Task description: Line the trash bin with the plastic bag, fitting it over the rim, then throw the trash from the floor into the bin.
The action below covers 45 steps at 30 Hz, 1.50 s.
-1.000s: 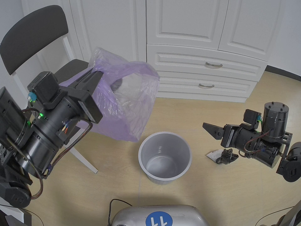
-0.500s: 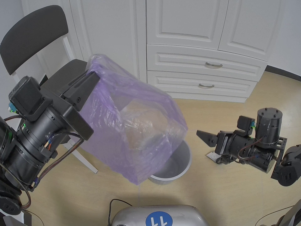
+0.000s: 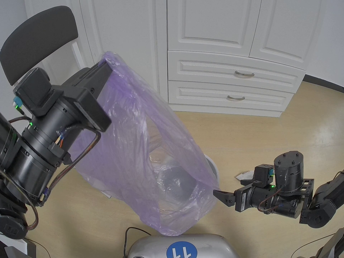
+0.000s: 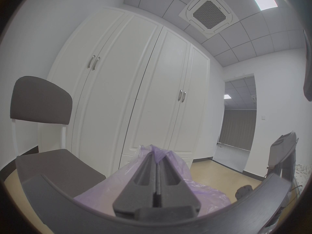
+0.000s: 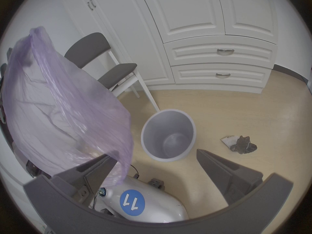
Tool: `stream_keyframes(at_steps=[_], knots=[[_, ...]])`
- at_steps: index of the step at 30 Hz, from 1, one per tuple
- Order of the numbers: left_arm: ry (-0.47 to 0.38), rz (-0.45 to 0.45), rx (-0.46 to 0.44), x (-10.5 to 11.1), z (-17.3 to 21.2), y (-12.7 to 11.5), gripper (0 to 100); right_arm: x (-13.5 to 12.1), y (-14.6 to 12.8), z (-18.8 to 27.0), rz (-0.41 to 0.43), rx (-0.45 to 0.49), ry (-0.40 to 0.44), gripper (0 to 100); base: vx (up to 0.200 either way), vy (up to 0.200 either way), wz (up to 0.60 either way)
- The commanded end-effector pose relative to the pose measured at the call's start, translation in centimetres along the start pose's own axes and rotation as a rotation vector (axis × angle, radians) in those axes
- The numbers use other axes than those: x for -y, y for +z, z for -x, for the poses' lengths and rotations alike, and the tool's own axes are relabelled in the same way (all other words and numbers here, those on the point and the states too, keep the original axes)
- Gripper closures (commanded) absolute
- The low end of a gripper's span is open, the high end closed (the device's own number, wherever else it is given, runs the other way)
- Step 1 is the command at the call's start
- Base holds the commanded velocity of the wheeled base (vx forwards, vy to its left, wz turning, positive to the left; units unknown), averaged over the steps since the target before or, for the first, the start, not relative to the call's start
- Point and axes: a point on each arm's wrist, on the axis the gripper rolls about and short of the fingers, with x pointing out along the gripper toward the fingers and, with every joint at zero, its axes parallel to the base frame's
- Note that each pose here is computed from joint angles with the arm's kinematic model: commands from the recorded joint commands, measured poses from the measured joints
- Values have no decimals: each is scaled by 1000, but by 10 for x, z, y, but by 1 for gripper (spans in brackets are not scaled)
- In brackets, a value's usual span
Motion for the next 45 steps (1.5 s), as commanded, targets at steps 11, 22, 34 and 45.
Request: stream_keyframes(at_steps=[11,22,34,45], knots=[[11,2,13,1,-5,2,100,-10,-19,-11,19,-75,30,0,0,0,0],[33,5,36,0,-7,8,100,-29,-30,-11,-45,-130,122,0,0,0,0],[36,0,39,-1,-7,9,100,-49,-78,-50,-100,-66,226,0,0,0,0],[39,2,51,-1,-7,12,100,-47,-94,-70,-141,10,228,0,0,0,0]])
